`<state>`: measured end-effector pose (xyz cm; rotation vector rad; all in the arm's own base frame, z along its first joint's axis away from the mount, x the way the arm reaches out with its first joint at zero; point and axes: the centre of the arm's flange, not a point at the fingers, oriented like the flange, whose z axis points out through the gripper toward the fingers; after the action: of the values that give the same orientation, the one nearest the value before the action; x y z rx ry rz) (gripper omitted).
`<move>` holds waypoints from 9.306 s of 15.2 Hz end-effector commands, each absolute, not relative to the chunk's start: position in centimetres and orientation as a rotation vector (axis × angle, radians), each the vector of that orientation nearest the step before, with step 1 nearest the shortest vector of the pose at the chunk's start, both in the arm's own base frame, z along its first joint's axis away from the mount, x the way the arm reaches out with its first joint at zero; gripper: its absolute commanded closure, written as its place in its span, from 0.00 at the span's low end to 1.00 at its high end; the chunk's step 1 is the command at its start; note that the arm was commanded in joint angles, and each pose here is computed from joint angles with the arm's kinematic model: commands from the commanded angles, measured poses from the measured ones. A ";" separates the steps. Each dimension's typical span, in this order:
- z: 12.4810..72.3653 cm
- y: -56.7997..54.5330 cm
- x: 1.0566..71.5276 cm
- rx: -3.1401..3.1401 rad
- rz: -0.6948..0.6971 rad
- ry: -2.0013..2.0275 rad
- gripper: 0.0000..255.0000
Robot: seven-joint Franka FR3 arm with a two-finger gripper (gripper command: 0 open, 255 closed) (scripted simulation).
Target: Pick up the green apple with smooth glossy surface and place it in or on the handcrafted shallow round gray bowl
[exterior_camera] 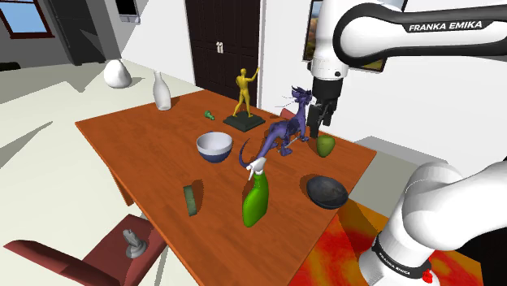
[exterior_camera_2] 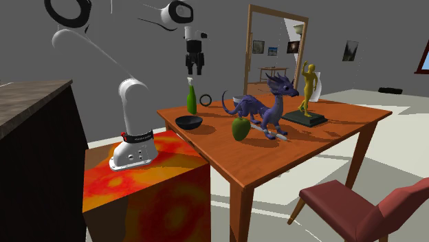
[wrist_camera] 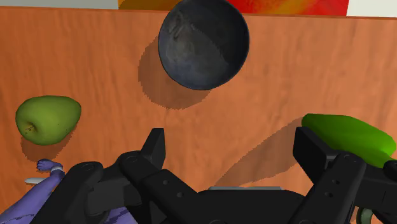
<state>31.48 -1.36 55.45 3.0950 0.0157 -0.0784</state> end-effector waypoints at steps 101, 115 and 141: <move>48.4 -6.8 24.3 3.163 -0.236 0.472 1.00; 41.0 -6.8 24.3 3.163 -0.236 0.472 1.00; 44.6 -7.0 25.1 3.163 -0.236 0.472 0.00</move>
<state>25.07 -7.03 44.60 3.1627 0.4718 -0.2358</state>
